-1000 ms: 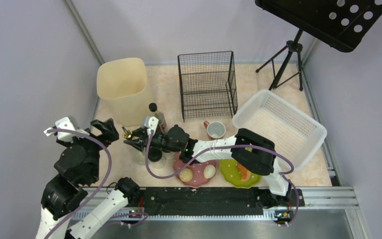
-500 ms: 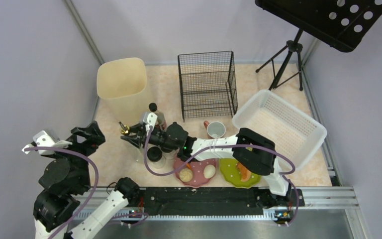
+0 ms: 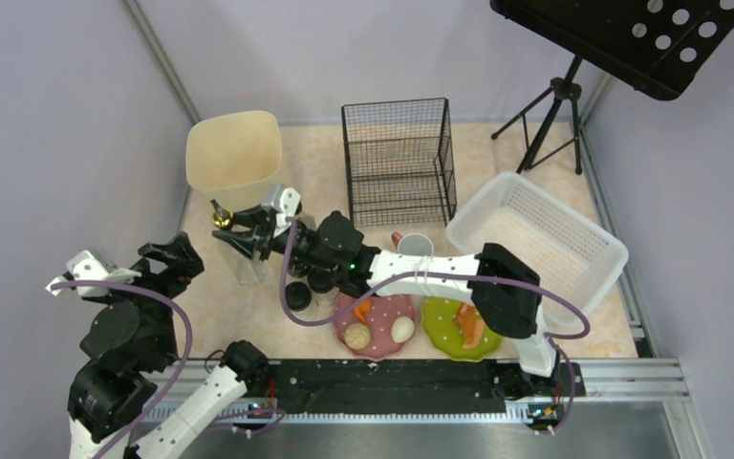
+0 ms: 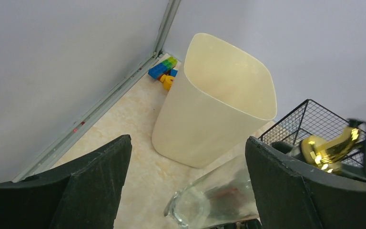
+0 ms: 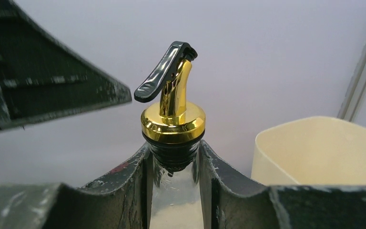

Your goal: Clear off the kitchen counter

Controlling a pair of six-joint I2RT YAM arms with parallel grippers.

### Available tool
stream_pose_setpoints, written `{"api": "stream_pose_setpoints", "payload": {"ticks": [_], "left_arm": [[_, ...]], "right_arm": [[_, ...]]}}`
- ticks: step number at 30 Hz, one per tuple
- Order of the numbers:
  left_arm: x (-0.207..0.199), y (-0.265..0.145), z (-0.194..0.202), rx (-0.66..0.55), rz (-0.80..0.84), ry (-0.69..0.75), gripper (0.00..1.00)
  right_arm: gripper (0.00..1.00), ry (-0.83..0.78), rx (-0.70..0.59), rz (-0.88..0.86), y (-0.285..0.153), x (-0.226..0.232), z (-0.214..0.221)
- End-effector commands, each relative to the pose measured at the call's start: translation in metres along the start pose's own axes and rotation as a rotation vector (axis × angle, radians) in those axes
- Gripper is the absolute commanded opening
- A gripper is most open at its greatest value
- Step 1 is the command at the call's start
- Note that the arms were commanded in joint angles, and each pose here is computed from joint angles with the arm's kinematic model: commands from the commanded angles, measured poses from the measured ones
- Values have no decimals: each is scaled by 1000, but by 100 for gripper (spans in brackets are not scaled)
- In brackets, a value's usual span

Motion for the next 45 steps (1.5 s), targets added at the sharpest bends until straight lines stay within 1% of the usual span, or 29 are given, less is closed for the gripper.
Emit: {"api": "stream_pose_setpoints", "payload": {"ticks": [1,7,13,19,22,27,34,36,41,45], "left_arm": [[0,-1,-4,-29,5,-64,93],[-4,1,0,-28,21,-69,93],[-16,5,6,-5,56,-45,92],[-34,10,15,30,122,-18,91],[-48,12,21,59,185,3,91],[-72,15,36,124,288,51,91],[-98,14,59,196,424,80,91],[-103,13,67,215,463,81,91],[-109,10,81,258,508,83,92],[-112,8,91,278,539,84,92]], "right_arm": [[0,-110,-352,12,5,8,-177],[0,-172,-391,119,-9,-10,-243],[0,-205,-436,236,-35,-36,-306],[0,-302,-423,406,-58,-69,-346],[0,-336,-402,500,-68,-92,-361],[0,-381,-367,636,-82,-131,-373],[0,-407,-340,758,-97,-192,-369],[0,-383,-350,776,-100,-211,-364],[0,-398,-339,830,-97,-258,-348],[0,-390,-340,827,-91,-290,-327]]}}
Point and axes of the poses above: each gripper's point midway between its finger pads, its own y axis out along the fingers, its own x axis along the line the jaws close on, z = x × y, the point moved 4 cm from there along -y, back along the fingers, and after that the axes turned 5 degrees about y, right-handed, at the moved point
